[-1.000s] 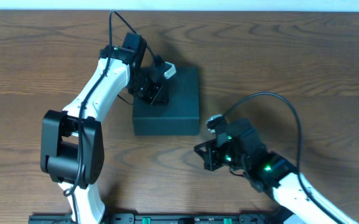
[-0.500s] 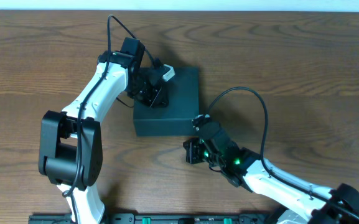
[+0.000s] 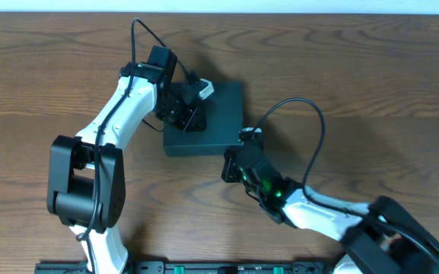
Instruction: Pack container
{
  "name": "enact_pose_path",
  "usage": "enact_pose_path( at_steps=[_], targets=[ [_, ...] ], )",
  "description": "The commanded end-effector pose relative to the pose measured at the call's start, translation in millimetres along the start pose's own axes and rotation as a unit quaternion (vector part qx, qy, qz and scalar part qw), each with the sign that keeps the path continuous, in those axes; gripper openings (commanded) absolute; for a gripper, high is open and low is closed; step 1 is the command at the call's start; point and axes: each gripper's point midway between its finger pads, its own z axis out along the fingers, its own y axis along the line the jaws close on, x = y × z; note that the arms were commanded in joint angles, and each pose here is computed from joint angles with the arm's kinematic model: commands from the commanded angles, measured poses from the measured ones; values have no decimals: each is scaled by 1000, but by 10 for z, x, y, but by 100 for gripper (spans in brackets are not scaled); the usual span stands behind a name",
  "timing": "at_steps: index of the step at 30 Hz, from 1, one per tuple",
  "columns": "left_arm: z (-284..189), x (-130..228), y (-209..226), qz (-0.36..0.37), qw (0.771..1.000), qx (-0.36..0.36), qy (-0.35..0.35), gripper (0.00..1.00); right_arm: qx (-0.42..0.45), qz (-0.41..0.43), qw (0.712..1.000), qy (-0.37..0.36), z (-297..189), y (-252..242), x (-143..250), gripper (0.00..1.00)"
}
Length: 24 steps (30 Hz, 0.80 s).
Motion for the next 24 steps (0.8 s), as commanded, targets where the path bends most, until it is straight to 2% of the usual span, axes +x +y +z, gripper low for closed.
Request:
enact_pose_path(
  at_steps=[1, 8, 14, 19, 24],
  targets=[
    [93, 160, 26, -10, 1000, -2, 27, 6, 6, 6, 1000, -31, 77, -15, -73, 2],
    [93, 159, 26, -12, 1000, -2, 26, 6, -5, 7, 999, -42, 93, 29, -118, 2],
    [75, 154, 5, -17, 1000, 1, 26, 6, -99, -18, 994, -43, -151, 489, -281, 2],
    [-38, 56, -99, -17, 1000, 13, 12, 6, -156, -88, 977, -115, -687, 868, -713, 2],
    [-391, -159, -291, 4, 1000, 1, -19, 6, -97, -123, 965, -209, -1233, 727, -1171, 2]
  ],
)
